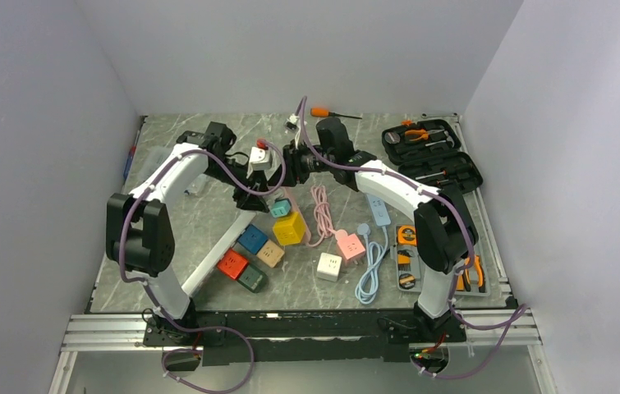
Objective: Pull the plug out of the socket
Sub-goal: Remove the plug from the socket.
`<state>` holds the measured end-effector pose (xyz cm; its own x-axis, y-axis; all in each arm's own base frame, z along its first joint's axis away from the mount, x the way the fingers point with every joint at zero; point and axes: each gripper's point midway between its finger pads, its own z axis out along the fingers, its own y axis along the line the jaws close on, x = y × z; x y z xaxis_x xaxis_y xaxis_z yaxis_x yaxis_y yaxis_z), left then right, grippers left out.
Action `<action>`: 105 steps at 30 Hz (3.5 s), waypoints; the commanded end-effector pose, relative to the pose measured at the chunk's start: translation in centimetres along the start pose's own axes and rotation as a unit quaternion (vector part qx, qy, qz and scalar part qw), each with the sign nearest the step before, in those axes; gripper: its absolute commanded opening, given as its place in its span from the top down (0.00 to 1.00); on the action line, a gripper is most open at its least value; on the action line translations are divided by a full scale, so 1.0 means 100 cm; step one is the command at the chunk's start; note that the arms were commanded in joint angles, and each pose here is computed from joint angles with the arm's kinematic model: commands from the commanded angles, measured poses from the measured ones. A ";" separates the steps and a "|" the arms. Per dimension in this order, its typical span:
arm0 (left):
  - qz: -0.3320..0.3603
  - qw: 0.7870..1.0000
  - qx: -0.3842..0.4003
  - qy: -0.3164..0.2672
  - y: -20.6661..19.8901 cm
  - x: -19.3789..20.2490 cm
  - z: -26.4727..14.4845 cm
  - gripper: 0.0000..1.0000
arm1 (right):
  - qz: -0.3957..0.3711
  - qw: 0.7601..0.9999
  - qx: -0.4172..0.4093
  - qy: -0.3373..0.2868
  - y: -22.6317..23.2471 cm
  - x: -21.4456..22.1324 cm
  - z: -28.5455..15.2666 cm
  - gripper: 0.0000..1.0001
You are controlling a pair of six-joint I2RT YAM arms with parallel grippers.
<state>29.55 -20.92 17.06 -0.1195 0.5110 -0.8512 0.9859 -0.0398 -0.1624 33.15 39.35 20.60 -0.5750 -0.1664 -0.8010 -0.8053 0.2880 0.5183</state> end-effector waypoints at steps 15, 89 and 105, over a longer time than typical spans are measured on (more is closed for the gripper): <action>-0.015 0.999 0.005 -0.045 -0.001 -0.024 -0.003 1.00 | -0.076 0.994 -0.027 -0.073 0.047 -0.058 -0.023 1.00; 0.022 0.990 0.086 -0.106 -0.050 -0.062 -0.017 1.00 | -0.062 0.996 0.025 -0.056 -0.006 -0.011 0.006 1.00; 0.073 0.988 0.097 -0.097 -0.085 -0.065 -0.016 1.00 | -0.039 0.991 0.117 -0.044 -0.074 0.007 0.001 1.00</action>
<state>27.69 -19.98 17.52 -0.0104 0.5084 -0.8611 0.9743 -0.1888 -0.1232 32.60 40.25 20.56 -0.5066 -0.1068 -0.8556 -0.8457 0.2548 0.4689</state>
